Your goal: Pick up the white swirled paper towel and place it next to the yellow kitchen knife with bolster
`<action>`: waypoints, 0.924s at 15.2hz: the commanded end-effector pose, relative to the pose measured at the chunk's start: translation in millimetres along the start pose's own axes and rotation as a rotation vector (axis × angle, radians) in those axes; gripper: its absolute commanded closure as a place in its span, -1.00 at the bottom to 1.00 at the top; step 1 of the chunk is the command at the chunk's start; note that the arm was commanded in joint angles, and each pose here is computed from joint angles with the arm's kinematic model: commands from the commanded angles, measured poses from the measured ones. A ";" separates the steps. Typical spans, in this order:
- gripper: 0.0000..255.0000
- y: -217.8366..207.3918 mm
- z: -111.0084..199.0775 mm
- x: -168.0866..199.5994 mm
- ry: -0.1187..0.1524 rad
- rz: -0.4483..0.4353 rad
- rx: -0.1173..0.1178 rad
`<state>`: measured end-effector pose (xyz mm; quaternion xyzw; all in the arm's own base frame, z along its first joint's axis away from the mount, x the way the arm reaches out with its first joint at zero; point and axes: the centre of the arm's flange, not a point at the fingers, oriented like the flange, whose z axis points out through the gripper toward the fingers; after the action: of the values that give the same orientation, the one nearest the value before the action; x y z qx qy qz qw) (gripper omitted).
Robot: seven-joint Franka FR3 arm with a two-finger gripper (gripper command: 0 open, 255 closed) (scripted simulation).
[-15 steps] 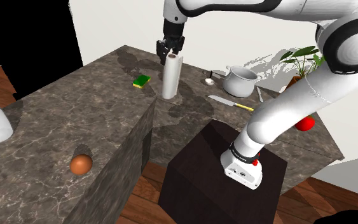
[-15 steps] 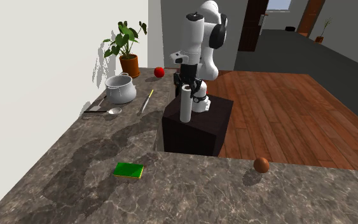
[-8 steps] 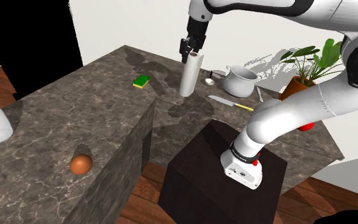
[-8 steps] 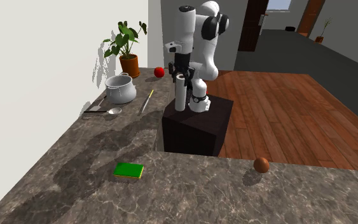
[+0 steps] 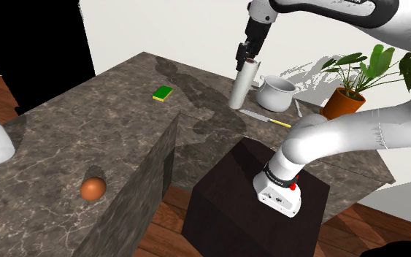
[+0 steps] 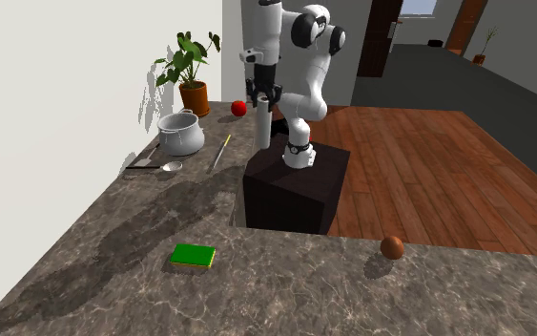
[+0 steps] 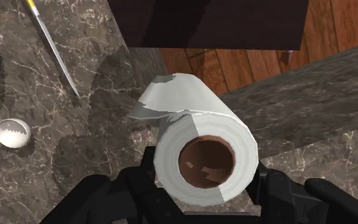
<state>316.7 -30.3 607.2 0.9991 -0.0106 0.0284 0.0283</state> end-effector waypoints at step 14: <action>1.00 141.5 -36.2 -133.3 -0.001 -0.001 0.000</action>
<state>191.1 -160.0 641.4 0.9991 -0.0105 0.0283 0.0281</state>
